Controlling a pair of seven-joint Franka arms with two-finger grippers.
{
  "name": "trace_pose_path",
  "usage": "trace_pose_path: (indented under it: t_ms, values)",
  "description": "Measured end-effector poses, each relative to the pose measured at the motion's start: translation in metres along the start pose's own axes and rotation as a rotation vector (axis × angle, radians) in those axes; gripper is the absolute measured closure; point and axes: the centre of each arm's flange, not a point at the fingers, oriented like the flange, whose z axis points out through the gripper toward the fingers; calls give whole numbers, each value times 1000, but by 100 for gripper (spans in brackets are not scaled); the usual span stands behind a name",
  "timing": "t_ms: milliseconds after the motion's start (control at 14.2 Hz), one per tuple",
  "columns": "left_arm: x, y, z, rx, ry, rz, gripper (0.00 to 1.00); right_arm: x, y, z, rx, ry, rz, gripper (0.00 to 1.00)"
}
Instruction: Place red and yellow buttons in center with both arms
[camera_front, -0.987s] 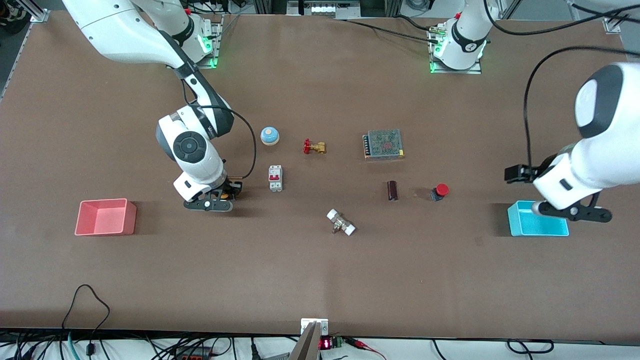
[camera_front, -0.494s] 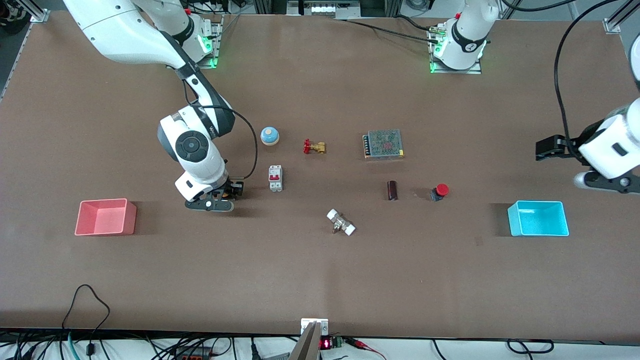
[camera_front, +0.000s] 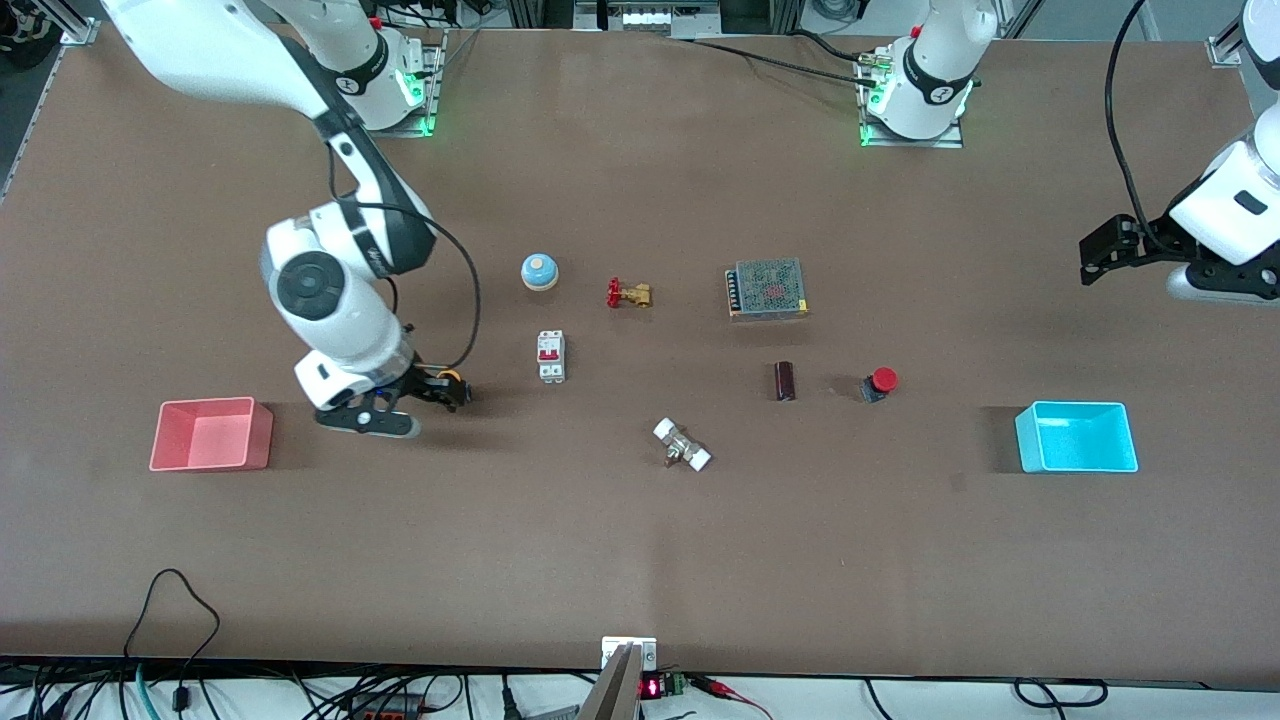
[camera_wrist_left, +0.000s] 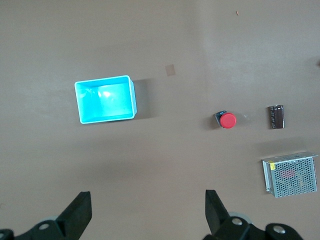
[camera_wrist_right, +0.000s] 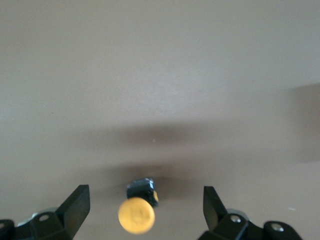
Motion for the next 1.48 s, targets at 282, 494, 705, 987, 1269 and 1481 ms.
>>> trace_pose_path:
  t_ms: [282,494,705,987,1269,1481]
  values:
    - [0,0,4,-1,-8,-1,0,16,68,-100,28,-34,-70,0]
    - [0,1,4,-2,-6,1,0,14,126,-161,-14,-81,-86,0]
    - [0,4,3,-3,-4,7,0,8,173,-219,-37,-85,-54,0]
    - [0,4,3,-3,-4,7,0,-12,195,-257,-50,-110,-27,0]
    - [1,4,2,-3,-2,7,0,-15,187,-257,-3,-128,-21,0]
    - [1,4,3,-3,-2,7,0,-14,191,-255,3,-131,-15,0]
